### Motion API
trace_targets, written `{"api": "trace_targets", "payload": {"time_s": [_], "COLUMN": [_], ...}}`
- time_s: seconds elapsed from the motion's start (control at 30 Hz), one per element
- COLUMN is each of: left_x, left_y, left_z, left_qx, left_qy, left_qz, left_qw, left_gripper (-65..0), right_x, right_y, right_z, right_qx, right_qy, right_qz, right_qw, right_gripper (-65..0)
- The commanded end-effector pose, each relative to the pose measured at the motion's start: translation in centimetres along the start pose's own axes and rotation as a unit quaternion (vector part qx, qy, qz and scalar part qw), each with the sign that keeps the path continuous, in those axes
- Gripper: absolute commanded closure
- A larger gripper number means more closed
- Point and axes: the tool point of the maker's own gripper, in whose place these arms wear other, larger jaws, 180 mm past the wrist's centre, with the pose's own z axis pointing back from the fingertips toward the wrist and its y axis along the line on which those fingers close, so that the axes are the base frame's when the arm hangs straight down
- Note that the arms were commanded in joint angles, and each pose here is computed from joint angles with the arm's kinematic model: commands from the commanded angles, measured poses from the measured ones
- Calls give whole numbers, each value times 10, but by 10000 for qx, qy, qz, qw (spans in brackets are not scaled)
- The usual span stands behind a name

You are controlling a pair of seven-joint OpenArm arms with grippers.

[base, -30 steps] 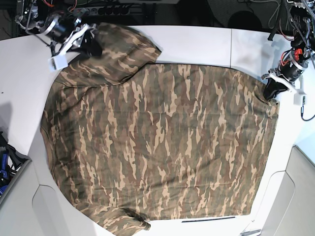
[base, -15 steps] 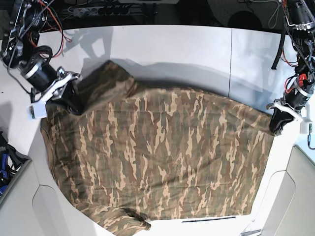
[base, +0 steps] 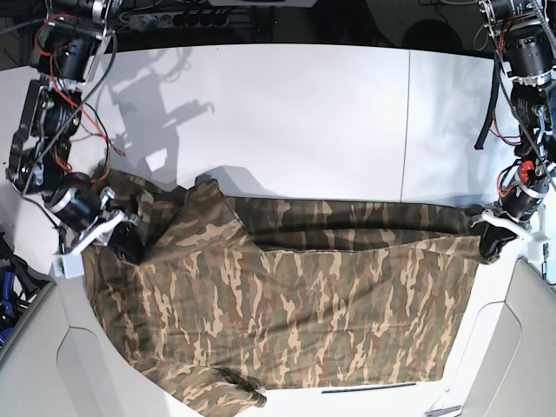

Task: Fold the T-shirt properly
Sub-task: 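Lift the shoulder edge with both grippers and pull it toward the robot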

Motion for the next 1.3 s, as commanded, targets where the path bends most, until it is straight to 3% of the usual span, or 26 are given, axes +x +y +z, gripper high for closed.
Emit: {"api": "trace_targets", "payload": {"time_s": [0.0, 0.37, 0.57, 0.67, 0.7, 0.8, 0.87, 1.03, 1.27], "left_x": [31, 26, 29, 25, 24, 24, 20, 5, 20], "left_y": [2, 9, 5, 2, 1, 1, 1, 9, 34], "left_z": [-2, -29, -36, -38, -38, -38, -38, -36, -19], "left_qx": [-7, 85, 56, 62, 63, 65, 63, 256, 312], "left_qy": [-395, -227, -279, -238, -229, -228, -119, 326, 130], "left_qz": [-143, 119, 240, 189, 184, 185, 188, 343, 855], "left_qw": [9991, 9996, 9993, 9995, 9995, 9995, 9997, 9986, 9958], "left_gripper": [0, 0, 0, -137, -179, -264, -276, -276, -276], "right_x": [32, 81, 83, 80, 79, 71, 63, 56, 70], "right_y": [1, -8, -15, -22, -25, -32, -34, -34, -47], "right_z": [0, -19, -31, -37, -38, -42, -44, -41, -12], "right_qx": [50, -121, -139, -193, -232, -332, -337, -341, -507], "right_qy": [-398, -732, -706, -763, -804, -776, -658, -362, -485], "right_qz": [115, 313, 140, 33, 16, -9, -53, -35, -27], "right_qw": [9991, 9968, 9973, 9969, 9965, 9964, 9972, 9988, 9975], "right_gripper": [0, 0, 0, 0, -20, -334, -456, -454, -454]}}
